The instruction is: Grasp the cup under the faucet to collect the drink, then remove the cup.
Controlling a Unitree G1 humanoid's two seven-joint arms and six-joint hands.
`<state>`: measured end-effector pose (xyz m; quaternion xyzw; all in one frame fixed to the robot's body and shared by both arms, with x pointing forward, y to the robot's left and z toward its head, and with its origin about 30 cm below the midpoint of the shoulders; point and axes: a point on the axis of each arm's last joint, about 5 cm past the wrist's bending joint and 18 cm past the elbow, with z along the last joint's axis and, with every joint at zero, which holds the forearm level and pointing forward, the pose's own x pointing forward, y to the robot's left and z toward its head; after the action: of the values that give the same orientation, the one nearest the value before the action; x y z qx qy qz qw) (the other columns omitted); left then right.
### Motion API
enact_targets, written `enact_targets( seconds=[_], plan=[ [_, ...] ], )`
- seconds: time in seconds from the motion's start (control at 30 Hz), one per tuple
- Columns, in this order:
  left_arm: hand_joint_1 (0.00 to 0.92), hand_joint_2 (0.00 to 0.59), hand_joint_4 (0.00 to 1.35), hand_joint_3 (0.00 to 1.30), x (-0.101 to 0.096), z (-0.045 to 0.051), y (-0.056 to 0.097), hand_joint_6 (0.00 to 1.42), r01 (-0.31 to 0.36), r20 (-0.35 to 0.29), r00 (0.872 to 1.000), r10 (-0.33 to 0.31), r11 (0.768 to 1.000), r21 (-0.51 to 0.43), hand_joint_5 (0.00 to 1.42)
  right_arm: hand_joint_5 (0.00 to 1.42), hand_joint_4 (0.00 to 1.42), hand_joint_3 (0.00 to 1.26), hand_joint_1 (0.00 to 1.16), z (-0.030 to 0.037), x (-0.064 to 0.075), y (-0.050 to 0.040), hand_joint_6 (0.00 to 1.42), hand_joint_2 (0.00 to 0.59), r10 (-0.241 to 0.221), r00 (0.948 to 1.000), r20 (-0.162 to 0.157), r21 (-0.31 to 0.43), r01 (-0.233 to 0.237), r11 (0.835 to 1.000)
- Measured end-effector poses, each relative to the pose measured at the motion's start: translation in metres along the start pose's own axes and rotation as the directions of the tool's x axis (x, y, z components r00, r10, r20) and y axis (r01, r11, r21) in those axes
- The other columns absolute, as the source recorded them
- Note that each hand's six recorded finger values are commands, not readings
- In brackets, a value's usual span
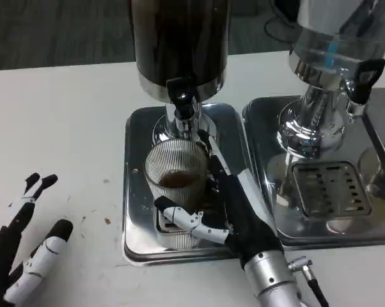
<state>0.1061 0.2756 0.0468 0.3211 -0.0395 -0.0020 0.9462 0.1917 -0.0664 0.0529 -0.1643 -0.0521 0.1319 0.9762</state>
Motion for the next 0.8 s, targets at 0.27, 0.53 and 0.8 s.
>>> enact_targets(
  seconds=[0.27, 0.53, 0.8],
  plan=[
    [0.000, 0.203, 0.00, 0.18, -0.0022, 0.0005, 0.0015, 0.00, -0.007, -0.006, 1.000, 0.007, 1.000, -0.009, 0.03, 0.26, 0.17, 0.06, 0.78, -0.0027, 0.0024, -0.0006, 0.42, 0.164, -0.015, 0.9999, 0.005, 0.017, 0.015, 1.000],
    [0.000, 0.210, 0.00, 0.22, -0.0028, 0.0018, 0.0023, 0.00, -0.008, -0.008, 1.000, 0.008, 1.000, -0.009, 0.04, 0.35, 0.22, 0.13, 0.81, -0.0038, 0.0036, -0.0003, 0.50, 0.161, -0.005, 1.0000, 0.007, 0.028, 0.005, 1.000],
    [0.000, 0.215, 0.00, 0.26, -0.0069, 0.0021, 0.0024, 0.00, -0.019, -0.027, 0.999, 0.018, 1.000, -0.017, 0.04, 0.44, 0.27, 0.18, 0.88, -0.0041, 0.0085, 0.0006, 0.61, 0.165, 0.013, 0.9999, 0.011, 0.045, -0.013, 0.999]
  ],
)
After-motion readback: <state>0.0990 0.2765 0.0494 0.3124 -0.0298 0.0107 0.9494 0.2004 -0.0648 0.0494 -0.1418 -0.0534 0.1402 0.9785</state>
